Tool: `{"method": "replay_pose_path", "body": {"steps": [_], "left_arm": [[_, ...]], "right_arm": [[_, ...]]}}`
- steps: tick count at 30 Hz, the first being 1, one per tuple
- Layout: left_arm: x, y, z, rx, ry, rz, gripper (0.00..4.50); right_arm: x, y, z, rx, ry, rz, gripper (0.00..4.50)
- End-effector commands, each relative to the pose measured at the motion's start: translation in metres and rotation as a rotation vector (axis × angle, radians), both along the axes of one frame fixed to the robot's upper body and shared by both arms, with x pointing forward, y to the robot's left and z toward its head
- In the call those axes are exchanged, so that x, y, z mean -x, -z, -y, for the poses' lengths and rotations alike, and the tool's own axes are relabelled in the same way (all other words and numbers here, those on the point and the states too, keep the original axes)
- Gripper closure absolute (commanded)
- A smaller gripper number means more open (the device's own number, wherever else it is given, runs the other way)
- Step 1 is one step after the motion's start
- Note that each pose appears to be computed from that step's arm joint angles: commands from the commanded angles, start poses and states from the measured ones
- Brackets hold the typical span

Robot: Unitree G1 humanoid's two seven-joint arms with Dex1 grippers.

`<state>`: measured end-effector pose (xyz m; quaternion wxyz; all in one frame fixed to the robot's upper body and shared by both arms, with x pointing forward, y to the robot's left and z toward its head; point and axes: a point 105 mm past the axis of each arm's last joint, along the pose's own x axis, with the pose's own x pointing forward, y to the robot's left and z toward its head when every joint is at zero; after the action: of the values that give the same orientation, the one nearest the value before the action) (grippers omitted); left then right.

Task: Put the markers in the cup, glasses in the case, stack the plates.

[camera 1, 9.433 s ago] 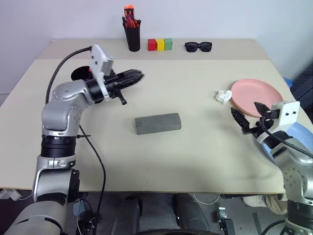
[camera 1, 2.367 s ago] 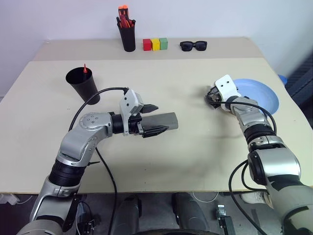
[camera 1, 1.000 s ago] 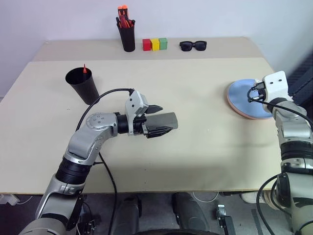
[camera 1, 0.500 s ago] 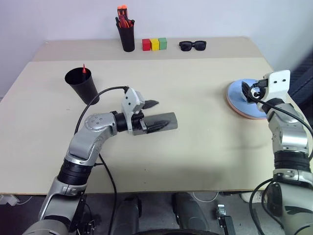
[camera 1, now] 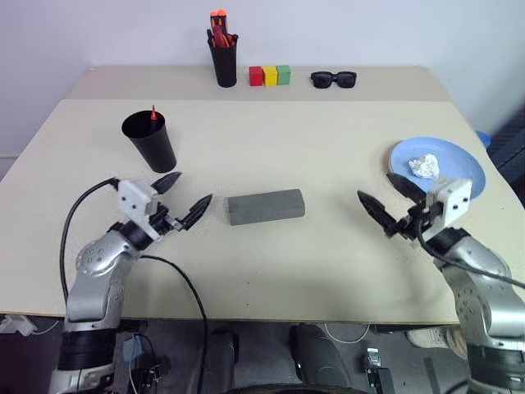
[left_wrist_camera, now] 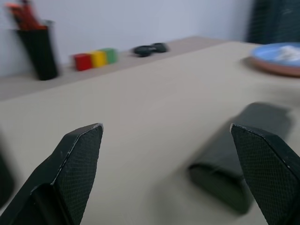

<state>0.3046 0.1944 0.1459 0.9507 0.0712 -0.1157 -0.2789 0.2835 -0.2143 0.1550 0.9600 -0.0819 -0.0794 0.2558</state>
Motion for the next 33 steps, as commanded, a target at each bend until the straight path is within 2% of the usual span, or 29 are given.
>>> {"method": "replay_pose_path", "body": {"steps": [1, 7, 10, 12, 16, 23, 33], "left_arm": [[0.010, 0.000, -0.013, -0.020, -0.021, 0.039, 0.00], [0.034, 0.012, -0.015, 0.026, 0.087, -0.021, 0.00], [0.040, 0.015, -0.017, 0.028, 0.111, -0.035, 0.00], [0.055, 0.018, -0.029, 0.021, 0.132, -0.069, 0.00], [0.068, 0.019, -0.039, 0.012, 0.129, -0.097, 0.00], [0.076, 0.020, -0.038, 0.015, 0.118, -0.116, 0.00], [0.071, 0.009, -0.026, 0.019, 0.123, -0.130, 0.00]], "right_arm": [[0.015, 0.010, -0.002, 0.087, -0.032, 0.013, 0.78], [0.029, 0.037, 0.011, 0.104, -0.033, -0.061, 0.78], [0.033, 0.043, 0.014, 0.123, -0.041, -0.072, 0.78], [0.042, 0.045, 0.024, 0.125, -0.025, -0.086, 0.78], [0.051, 0.042, 0.034, 0.120, -0.003, -0.087, 0.78], [0.061, 0.047, 0.042, 0.119, 0.015, -0.100, 0.78], [0.069, 0.052, 0.050, 0.118, 0.028, -0.113, 0.78]]}}
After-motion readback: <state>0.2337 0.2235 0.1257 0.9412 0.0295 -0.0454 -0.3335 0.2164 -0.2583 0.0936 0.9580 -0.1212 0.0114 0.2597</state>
